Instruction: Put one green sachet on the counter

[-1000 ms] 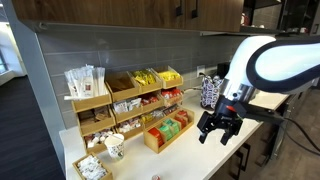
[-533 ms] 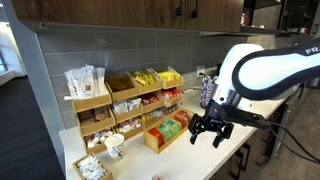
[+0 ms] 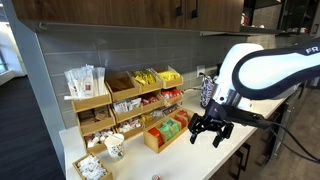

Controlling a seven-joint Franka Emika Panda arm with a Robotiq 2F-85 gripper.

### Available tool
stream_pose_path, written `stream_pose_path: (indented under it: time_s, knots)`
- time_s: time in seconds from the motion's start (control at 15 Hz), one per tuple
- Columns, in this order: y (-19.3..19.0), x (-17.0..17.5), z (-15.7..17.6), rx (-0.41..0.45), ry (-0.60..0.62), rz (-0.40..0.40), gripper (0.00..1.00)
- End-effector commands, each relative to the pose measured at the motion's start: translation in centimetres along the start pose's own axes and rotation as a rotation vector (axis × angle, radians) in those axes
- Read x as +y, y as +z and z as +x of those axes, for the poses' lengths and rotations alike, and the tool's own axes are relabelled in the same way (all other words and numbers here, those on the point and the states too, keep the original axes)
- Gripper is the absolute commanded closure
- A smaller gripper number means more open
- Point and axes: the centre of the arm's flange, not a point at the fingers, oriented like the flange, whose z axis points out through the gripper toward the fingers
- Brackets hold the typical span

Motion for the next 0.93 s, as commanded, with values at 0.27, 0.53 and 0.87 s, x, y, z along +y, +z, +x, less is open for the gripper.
stream_pose_path:
  time_s: [0.27,0.53,0.87]
  knots:
    - [2.3,-1.4,4.2,0.118,0.197,0.186,0.0]
    - [5.5,-2.0,7.4,0.15,0.3,0.212,0.0]
    - [9.2,-2.2,10.7,0.165,0.453,0.276,0.0]
